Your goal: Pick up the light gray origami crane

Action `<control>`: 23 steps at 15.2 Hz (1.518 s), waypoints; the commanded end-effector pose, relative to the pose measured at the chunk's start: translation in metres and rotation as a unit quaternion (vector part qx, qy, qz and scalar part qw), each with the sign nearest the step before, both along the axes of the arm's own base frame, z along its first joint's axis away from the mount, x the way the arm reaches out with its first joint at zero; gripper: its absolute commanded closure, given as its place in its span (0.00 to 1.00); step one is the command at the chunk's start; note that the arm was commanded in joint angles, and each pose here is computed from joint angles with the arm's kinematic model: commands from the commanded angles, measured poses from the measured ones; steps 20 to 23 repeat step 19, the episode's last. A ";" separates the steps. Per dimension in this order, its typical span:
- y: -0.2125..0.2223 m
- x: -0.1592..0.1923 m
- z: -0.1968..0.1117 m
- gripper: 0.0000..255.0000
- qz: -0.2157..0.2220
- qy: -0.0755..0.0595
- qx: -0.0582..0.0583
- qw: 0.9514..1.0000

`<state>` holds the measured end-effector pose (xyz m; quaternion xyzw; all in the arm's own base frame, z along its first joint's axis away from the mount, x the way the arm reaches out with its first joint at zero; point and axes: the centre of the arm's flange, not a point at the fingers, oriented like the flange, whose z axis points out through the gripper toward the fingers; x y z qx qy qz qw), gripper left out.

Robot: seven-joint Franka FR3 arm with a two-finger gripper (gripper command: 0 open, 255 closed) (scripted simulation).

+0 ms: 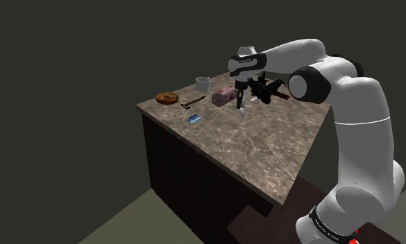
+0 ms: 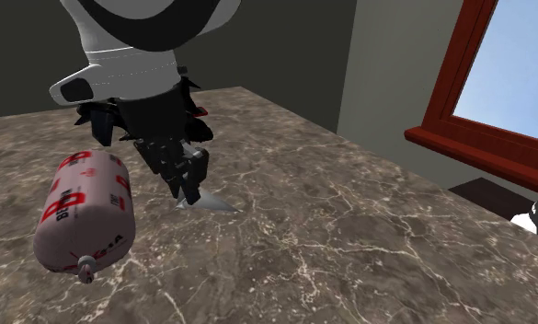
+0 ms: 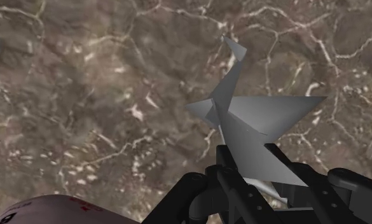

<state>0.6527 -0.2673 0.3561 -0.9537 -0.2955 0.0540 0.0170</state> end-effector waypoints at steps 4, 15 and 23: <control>0.000 0.000 0.009 1.00 0.000 0.001 0.000 1.000; 0.000 0.000 0.068 1.00 0.000 0.001 0.000 1.000; 0.000 0.000 0.079 1.00 0.000 0.001 0.000 1.000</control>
